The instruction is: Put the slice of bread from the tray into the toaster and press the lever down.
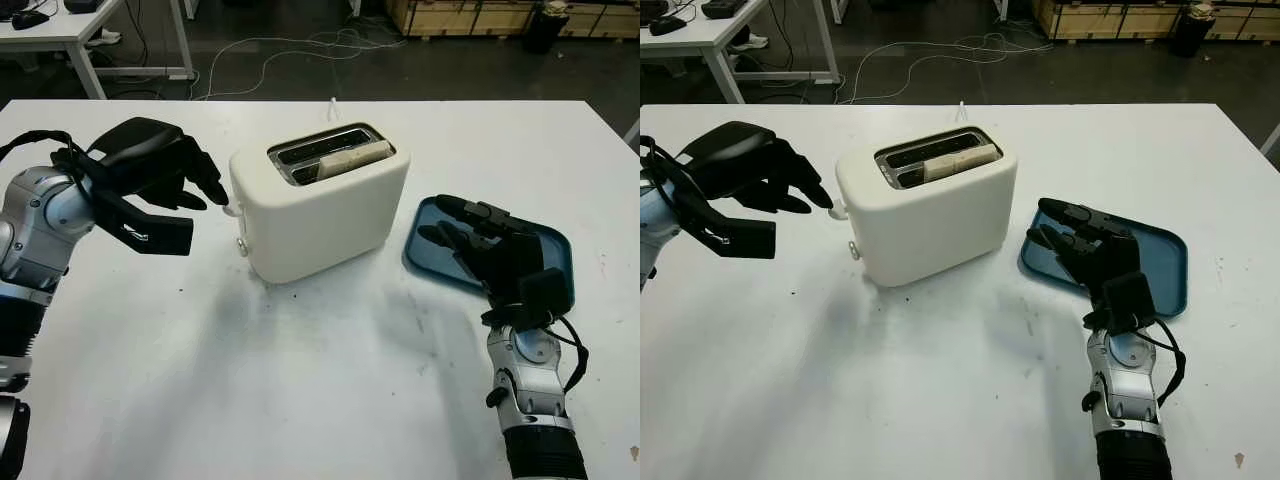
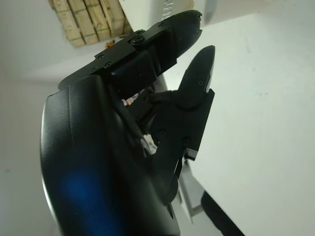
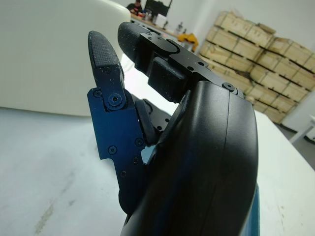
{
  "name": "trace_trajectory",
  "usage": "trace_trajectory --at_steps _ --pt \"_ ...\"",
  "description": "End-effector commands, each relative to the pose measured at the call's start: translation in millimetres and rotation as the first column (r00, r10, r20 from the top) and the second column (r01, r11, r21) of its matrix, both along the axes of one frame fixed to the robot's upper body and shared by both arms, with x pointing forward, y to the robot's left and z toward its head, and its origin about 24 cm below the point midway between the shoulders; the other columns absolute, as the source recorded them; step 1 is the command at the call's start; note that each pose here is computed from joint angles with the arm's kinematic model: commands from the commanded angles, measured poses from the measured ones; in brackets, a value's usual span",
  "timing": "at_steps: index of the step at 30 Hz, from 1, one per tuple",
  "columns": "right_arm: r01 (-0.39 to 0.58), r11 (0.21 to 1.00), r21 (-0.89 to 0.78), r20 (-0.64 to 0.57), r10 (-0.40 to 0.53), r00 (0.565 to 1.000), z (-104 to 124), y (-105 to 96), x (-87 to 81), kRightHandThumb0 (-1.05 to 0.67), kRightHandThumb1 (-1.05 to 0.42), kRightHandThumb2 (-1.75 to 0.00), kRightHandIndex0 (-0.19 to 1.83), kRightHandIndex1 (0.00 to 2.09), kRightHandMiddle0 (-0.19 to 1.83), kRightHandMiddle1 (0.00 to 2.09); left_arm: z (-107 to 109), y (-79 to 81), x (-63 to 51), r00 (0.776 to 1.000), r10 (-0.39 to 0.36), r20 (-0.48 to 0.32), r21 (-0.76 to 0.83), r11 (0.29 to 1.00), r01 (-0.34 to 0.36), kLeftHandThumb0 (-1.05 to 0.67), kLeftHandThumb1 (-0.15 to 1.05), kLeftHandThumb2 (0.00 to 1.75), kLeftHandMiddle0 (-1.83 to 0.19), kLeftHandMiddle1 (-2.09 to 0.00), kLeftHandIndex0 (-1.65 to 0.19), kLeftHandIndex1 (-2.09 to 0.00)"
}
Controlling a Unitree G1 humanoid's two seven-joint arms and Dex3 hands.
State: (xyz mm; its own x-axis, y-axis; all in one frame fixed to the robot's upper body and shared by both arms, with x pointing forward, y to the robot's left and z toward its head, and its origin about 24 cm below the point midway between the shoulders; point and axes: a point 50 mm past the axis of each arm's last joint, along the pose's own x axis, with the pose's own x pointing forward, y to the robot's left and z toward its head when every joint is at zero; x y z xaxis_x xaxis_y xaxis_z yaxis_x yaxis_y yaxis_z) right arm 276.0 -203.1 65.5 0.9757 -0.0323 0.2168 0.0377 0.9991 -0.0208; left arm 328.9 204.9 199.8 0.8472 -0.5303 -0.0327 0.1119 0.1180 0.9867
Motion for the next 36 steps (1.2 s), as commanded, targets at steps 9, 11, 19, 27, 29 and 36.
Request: trace_trajectory --at_steps 9,11,19,27,29,36 --pt "0.003 1.000 -0.010 0.009 -0.003 1.000 2.4 0.4 -1.2 -0.47 -0.92 -0.05 1.21 0.02 1.04 0.00 7.7 -2.3 2.6 0.999 -0.024 0.022 -0.017 1.000 0.025 -0.23 0.89 0.00 -0.91 -1.33 -1.28 -0.02" --pt "0.005 1.000 -0.011 0.005 -0.005 1.000 2.1 0.1 -1.1 -0.47 -0.92 -0.05 1.20 0.02 1.04 0.00 8.3 -2.3 3.0 0.999 -0.029 0.023 -0.011 1.000 0.029 -0.23 0.89 0.00 -0.90 -1.34 -1.28 -0.02" --pt "0.001 1.000 0.008 0.015 -0.001 1.000 2.8 -1.2 -0.6 -0.46 -0.92 -0.04 1.22 0.02 1.06 0.00 7.5 -3.8 5.4 0.999 -0.033 -0.010 0.005 0.999 0.033 -0.24 0.91 0.00 -0.92 -1.28 -1.29 -0.02" --pt "-0.007 1.000 0.012 0.025 0.007 1.000 2.6 -2.4 -0.1 -0.45 -0.92 -0.04 1.23 0.02 1.06 0.00 6.6 -4.3 5.5 0.999 -0.037 -0.006 0.003 0.999 0.037 -0.24 0.91 0.00 -0.92 -1.31 -1.29 -0.02" --pt "-0.005 1.000 0.009 0.022 0.005 1.000 2.9 -2.1 -0.2 -0.46 -0.92 -0.04 1.23 0.02 1.06 0.00 6.1 -4.6 5.4 0.999 -0.034 -0.010 0.004 0.999 0.034 -0.23 0.91 0.00 -0.92 -1.33 -1.28 -0.01" --pt "-0.010 1.000 0.015 0.026 0.010 1.000 2.4 -2.2 -0.1 -0.46 -0.92 -0.03 1.24 0.02 1.06 0.00 3.2 -7.5 5.8 0.999 -0.043 -0.010 -0.001 0.999 0.043 -0.23 0.90 0.00 -0.93 -1.26 -1.29 -0.02"
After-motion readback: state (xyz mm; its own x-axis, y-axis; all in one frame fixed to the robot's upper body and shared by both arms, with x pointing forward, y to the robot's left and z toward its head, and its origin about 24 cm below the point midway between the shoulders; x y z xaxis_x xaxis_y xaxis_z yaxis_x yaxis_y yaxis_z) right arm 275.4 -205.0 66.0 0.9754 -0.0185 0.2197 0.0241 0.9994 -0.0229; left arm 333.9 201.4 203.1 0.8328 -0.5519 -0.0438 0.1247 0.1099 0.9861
